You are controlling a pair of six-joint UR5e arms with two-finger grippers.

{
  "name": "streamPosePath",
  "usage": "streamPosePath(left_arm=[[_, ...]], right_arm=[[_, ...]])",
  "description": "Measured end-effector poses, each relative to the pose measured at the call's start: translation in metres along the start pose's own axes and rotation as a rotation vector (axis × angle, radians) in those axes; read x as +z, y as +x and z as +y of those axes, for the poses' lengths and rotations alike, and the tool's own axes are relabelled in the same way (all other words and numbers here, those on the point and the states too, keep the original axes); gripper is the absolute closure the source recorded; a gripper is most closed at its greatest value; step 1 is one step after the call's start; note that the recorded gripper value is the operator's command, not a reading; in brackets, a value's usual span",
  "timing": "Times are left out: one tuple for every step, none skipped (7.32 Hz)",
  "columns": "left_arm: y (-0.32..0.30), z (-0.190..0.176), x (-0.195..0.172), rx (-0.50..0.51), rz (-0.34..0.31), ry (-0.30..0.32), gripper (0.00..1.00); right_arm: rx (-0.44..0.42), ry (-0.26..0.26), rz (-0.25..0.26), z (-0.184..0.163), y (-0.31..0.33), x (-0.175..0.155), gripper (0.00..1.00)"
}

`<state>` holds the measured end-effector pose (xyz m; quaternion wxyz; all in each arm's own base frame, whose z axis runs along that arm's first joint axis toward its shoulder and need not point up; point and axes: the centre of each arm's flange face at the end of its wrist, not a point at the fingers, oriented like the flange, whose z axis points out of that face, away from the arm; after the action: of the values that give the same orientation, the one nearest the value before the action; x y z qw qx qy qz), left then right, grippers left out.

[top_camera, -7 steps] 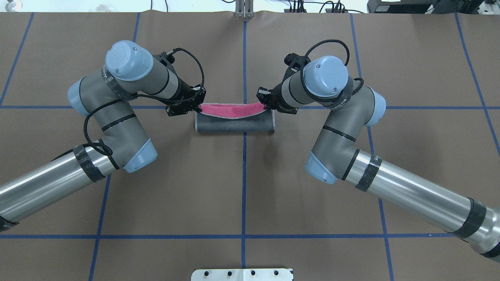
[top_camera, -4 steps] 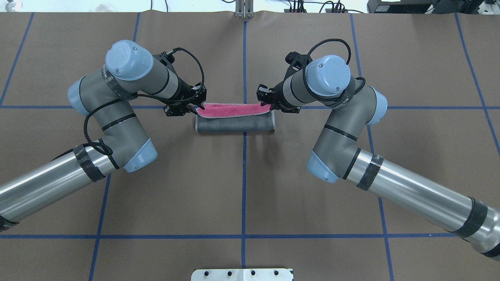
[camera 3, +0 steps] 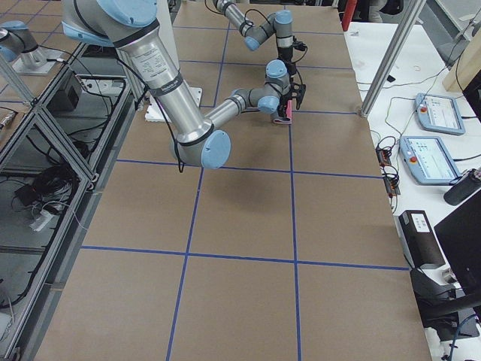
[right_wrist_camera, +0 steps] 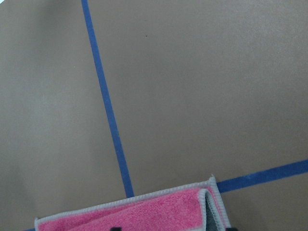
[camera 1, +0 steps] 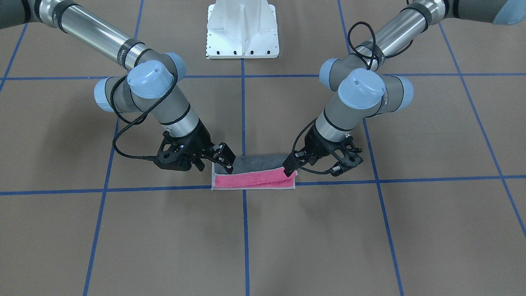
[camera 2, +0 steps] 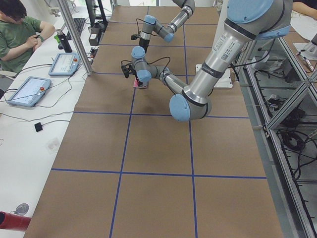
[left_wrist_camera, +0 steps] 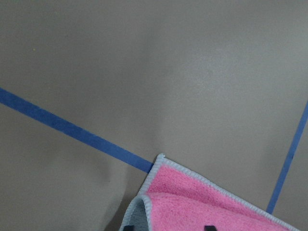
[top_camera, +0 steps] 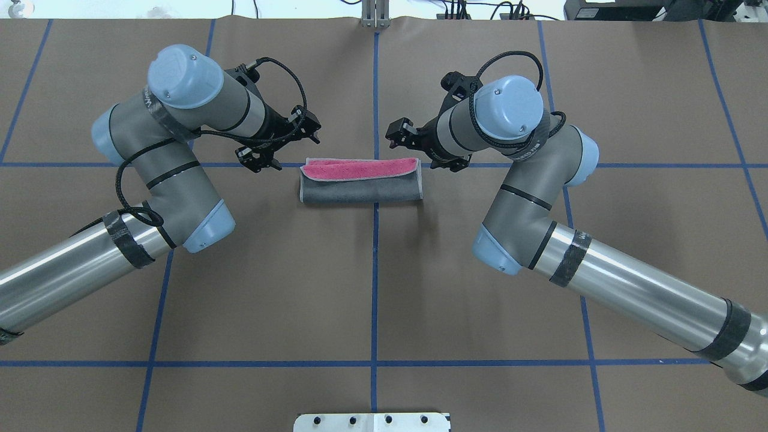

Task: Fold towel twice with both arms
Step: 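Open both grippers and raise them off the folded towel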

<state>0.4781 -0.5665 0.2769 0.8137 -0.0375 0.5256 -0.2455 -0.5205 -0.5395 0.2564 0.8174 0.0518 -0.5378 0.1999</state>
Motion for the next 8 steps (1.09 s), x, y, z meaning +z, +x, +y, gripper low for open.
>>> streamPosePath(left_arm=[[0.001,0.002,-0.005,0.003,0.008,-0.005,0.86],[0.002,0.006,-0.010,0.004,0.015,-0.017,1.00],[0.002,0.008,-0.013,0.006,0.020,-0.024,1.00],[0.002,0.010,-0.016,0.008,0.023,-0.027,1.00],[-0.001,0.010,-0.017,0.009,0.022,-0.033,1.00],[-0.003,0.010,-0.018,0.010,0.020,-0.041,1.00],[-0.004,0.009,-0.019,0.010,0.020,-0.043,1.00],[-0.004,0.008,-0.020,0.010,0.020,-0.043,1.00]], right_arm=[[0.008,-0.008,-0.003,0.001,-0.002,-0.001,0.86],[0.012,-0.022,-0.005,0.003,-0.003,-0.002,1.00],[0.012,-0.036,-0.004,0.004,-0.002,-0.002,1.00],[0.010,-0.045,-0.003,0.006,-0.001,-0.002,1.00],[0.001,-0.054,0.003,0.011,0.000,0.001,1.00],[-0.020,-0.065,0.017,0.017,0.004,0.009,1.00],[-0.050,-0.073,0.036,0.021,0.010,0.018,1.00],[-0.074,-0.077,0.054,0.021,0.017,0.027,1.00]])
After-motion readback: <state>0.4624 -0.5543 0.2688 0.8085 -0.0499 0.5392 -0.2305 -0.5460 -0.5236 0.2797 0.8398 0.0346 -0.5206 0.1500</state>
